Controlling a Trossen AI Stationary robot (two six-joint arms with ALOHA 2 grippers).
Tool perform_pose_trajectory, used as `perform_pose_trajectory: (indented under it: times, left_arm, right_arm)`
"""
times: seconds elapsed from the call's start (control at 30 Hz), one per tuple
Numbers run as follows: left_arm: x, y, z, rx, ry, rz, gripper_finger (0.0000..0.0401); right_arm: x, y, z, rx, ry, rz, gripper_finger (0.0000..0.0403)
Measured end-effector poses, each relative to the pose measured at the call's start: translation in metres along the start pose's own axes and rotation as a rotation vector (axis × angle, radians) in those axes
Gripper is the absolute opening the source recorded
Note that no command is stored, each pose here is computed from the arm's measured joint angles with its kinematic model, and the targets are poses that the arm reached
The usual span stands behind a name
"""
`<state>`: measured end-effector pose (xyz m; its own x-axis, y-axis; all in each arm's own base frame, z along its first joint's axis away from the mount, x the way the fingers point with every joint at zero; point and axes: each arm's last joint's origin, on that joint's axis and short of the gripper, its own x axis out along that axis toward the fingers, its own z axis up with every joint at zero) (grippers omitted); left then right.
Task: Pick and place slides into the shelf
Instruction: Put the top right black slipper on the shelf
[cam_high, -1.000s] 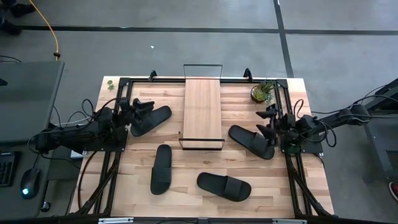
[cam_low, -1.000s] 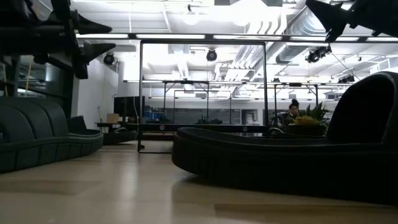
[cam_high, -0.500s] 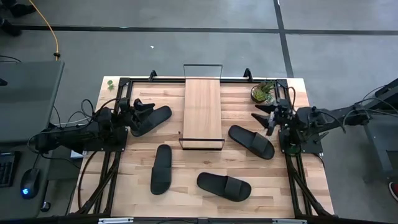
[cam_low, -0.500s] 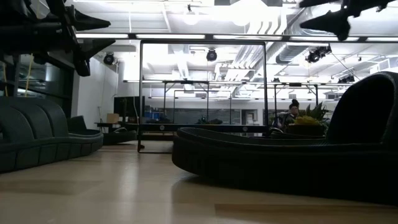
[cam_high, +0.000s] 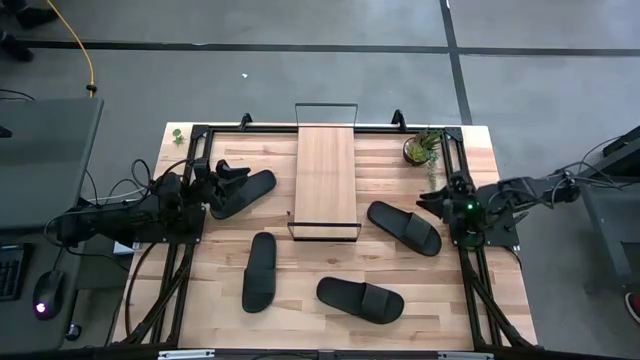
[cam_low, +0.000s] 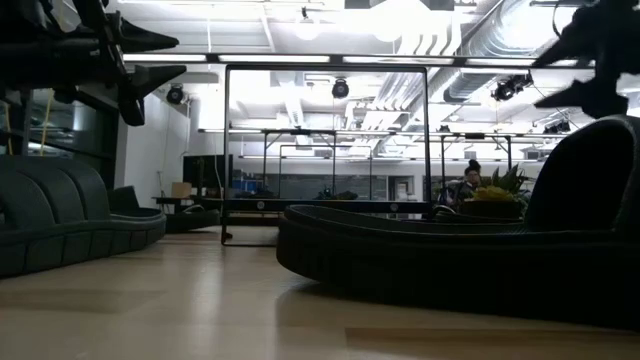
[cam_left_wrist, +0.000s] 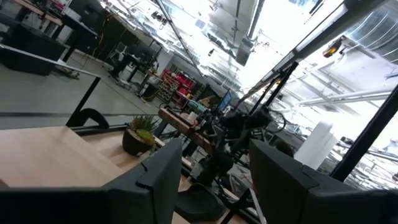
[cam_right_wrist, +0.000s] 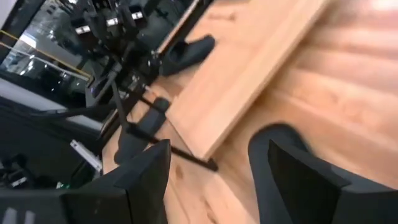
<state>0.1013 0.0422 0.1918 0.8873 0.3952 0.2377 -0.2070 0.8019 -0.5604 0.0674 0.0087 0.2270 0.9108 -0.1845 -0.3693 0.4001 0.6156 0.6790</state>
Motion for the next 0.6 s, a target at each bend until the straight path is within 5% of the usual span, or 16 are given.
perform_pose_trajectory:
  times: [0.27,0.6]
  left_arm:
    - [0.0,0.0,0.0,0.0,0.005,-0.004,0.0172]
    - [0.0,0.001,0.0,0.01,-0.016,0.026,0.0172]
  right_arm:
    - [0.006,-0.014,-0.019,-0.051,0.167,-0.086,0.0258]
    - [0.0,0.007,-0.003,-0.309,0.271,0.001,0.0258]
